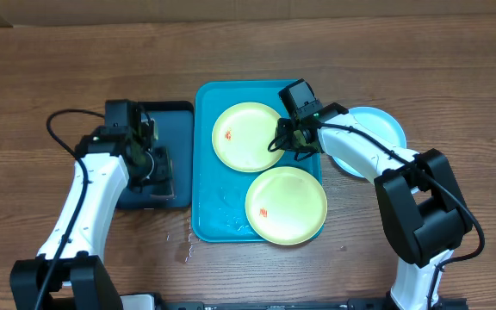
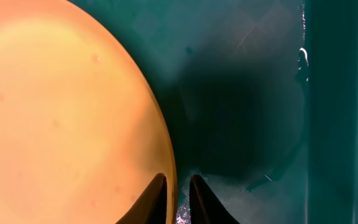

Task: Clean dirty plates on tray and stack at the side
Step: 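Lower the left gripper onto the sponge on the black tray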

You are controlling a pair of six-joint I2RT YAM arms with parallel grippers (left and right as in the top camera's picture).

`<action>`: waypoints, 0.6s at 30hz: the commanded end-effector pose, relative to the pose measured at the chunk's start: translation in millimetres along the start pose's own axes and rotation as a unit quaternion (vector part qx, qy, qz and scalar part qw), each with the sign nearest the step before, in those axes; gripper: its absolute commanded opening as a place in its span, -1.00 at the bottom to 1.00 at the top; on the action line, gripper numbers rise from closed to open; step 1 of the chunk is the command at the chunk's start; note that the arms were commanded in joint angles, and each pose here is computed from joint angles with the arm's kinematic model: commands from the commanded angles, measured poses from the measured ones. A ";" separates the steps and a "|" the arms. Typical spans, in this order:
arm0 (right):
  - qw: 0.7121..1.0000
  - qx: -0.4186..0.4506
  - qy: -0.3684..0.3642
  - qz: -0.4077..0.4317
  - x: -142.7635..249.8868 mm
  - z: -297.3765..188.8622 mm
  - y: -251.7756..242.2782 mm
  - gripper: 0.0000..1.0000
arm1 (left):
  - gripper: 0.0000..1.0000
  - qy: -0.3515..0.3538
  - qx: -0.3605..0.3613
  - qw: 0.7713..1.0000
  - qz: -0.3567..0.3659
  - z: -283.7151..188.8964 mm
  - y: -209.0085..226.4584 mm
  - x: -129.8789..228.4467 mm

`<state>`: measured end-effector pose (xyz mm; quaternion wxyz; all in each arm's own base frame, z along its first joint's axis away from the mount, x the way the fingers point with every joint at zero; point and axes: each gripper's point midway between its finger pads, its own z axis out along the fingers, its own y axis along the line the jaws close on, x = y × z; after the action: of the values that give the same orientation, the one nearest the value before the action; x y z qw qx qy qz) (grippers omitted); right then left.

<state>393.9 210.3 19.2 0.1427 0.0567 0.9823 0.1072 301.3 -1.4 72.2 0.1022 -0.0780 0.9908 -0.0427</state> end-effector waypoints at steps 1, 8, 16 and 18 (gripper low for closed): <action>1.000 0.006 0.002 0.005 1.3 3.8 -4.1 -0.68 | -0.03 0.010 -0.004 1.000 0.009 13.9 3.5 12.9; 1.000 0.007 0.004 0.005 2.3 3.9 -4.8 -0.61 | -0.13 0.001 -0.022 1.000 0.013 28.5 11.8 17.5; 1.000 0.007 0.004 0.005 2.1 3.8 -4.6 -0.61 | -0.18 -0.021 -0.020 0.999 0.027 28.6 10.4 6.5; 1.000 0.006 0.003 0.005 2.0 3.8 -4.6 -0.61 | -0.19 -0.022 -0.020 0.999 0.028 30.0 10.4 5.3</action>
<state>393.5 210.1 19.1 0.1419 0.0579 0.9824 0.1067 300.2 3.6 42.7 0.1233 -0.0659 0.9898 -0.0271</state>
